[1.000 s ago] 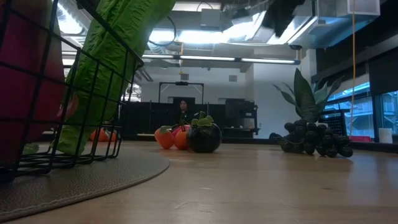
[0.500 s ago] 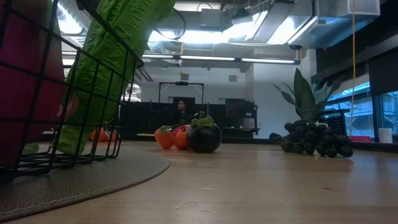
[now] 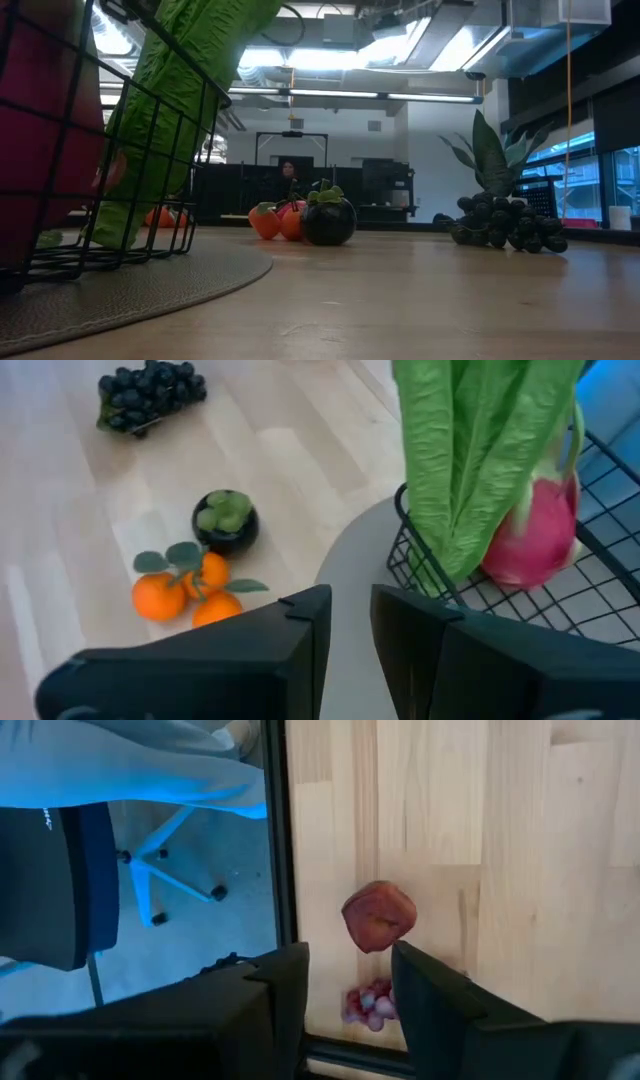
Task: Build produce basket
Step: Put the red apple into the black wire basket
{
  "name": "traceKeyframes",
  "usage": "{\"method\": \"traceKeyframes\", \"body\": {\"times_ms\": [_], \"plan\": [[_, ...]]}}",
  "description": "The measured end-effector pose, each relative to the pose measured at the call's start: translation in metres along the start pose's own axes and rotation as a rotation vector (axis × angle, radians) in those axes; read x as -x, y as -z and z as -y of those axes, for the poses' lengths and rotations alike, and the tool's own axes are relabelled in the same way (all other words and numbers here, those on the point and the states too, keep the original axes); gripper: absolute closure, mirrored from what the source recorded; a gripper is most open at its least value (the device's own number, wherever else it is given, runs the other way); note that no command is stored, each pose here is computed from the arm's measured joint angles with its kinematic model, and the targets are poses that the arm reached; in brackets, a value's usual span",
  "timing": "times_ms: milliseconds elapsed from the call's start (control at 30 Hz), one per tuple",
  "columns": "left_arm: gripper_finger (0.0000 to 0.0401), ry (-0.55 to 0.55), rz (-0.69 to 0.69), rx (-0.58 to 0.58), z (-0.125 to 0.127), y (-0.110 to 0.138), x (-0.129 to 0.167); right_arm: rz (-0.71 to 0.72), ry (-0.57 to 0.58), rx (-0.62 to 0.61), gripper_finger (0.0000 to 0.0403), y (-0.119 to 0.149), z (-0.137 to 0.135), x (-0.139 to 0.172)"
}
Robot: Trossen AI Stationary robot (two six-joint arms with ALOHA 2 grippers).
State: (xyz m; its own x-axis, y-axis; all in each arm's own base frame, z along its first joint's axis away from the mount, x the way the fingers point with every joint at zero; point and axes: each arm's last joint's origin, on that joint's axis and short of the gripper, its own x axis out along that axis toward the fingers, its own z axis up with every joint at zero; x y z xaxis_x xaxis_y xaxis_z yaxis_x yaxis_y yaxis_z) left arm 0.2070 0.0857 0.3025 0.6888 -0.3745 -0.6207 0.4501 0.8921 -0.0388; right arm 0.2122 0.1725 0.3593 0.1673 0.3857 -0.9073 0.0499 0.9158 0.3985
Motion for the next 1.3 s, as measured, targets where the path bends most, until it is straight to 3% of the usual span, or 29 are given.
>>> {"method": "traceKeyframes", "body": {"times_ms": [167,333,867,1300], "plan": [[0.0336,-0.001,-0.001,0.008,0.0,0.0,0.0,-0.002,0.0,0.01,0.0269,0.001,-0.001,0.0],[0.0335,-0.053,-0.039,0.088,-0.002,0.001,0.0,-0.002,0.0,0.01,0.0269,0.001,-0.001,0.0],[0.0335,-0.48,-0.336,0.125,-0.013,0.01,0.005,0.019,-0.021,0.016,0.0269,-0.001,-0.003,0.0],[0.0335,-0.508,-0.355,0.125,-0.014,0.01,0.005,0.03,-0.017,-0.018,0.0269,-0.002,-0.003,0.0]]}}
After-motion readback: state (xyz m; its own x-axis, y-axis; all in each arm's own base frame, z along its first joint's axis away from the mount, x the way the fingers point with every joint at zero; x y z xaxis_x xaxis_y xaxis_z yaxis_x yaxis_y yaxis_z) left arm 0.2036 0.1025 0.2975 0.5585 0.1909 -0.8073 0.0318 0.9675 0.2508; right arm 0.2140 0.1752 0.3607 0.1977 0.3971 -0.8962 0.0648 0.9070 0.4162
